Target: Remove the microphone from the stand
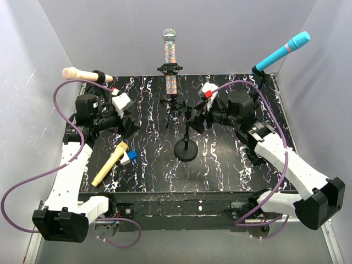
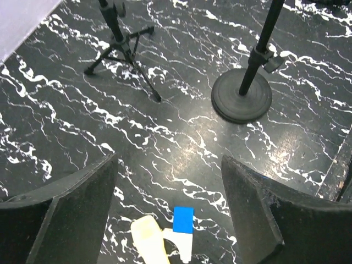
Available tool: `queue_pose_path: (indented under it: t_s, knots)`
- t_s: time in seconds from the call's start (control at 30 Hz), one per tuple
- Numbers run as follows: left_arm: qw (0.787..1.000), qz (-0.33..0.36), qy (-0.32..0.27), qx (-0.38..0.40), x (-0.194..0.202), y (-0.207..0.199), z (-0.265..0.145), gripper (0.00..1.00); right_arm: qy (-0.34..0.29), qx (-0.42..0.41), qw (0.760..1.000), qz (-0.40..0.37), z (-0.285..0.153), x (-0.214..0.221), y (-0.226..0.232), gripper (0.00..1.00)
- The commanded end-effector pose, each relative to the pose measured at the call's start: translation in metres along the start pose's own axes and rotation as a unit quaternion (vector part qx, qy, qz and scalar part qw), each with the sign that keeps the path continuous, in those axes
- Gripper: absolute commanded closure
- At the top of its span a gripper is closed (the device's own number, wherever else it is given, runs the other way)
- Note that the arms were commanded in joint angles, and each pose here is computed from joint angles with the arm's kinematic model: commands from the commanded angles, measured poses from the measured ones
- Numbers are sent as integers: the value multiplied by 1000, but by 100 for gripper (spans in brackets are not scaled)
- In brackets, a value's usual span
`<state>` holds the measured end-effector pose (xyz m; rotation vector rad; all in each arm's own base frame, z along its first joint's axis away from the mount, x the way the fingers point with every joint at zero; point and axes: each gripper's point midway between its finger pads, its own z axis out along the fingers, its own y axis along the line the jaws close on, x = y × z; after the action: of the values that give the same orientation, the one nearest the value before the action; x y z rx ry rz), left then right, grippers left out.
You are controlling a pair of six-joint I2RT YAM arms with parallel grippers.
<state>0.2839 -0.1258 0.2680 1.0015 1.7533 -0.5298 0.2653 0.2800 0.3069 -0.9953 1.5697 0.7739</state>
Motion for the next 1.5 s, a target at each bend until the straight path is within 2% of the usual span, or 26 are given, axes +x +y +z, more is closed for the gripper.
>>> queue_pose_path:
  t_s: [0.0, 0.17, 0.23, 0.33, 0.37, 0.4, 0.53, 0.7, 0.83, 0.93, 1.1, 1.2, 1.47]
  knots:
    - [998, 35, -56, 10, -43, 0, -1, 26, -51, 2, 998, -32, 12, -30, 0, 23]
    - [995, 44, -79, 51, -70, -5, 13, 26, -58, 20, 997, -40, 26, -31, -9, 34]
    - [992, 52, -87, 68, -83, -8, 19, 26, -49, 18, 997, -48, 30, -26, -11, 47]
    - [988, 66, -99, 95, -102, -18, 28, 26, -41, -5, 997, -71, 32, -24, -5, 72]
    - [987, 69, -103, 104, -107, -22, 30, 25, -39, -18, 996, -81, 32, -23, -2, 79]
    - [984, 73, -110, 120, -113, -28, 31, 24, -43, -34, 994, -91, 31, -24, 3, 82]
    - [977, 82, -117, 155, -126, -41, 34, 22, -39, -137, 983, -120, 27, -16, 32, 82]
    - [961, 133, -121, 208, -134, -73, 33, 18, -18, -228, 969, -89, 27, -16, 54, 83]
    - [948, 169, -97, 252, -124, -91, 28, 16, -21, -291, 952, -89, 26, -16, 68, 85]
    - [935, 198, -70, 284, -112, -97, 27, 16, -12, -305, 948, -86, 28, -13, 69, 85]
    - [931, 220, -68, 282, -113, -95, 40, 18, -12, -321, 942, -99, 29, -17, 70, 85]
    - [927, 232, -73, 287, -117, -102, 47, 25, -9, -321, 942, -94, 31, -18, 69, 85]
    - [914, 251, -64, 314, -114, -116, 57, 34, -2, -334, 939, -78, 34, -12, 72, 86]
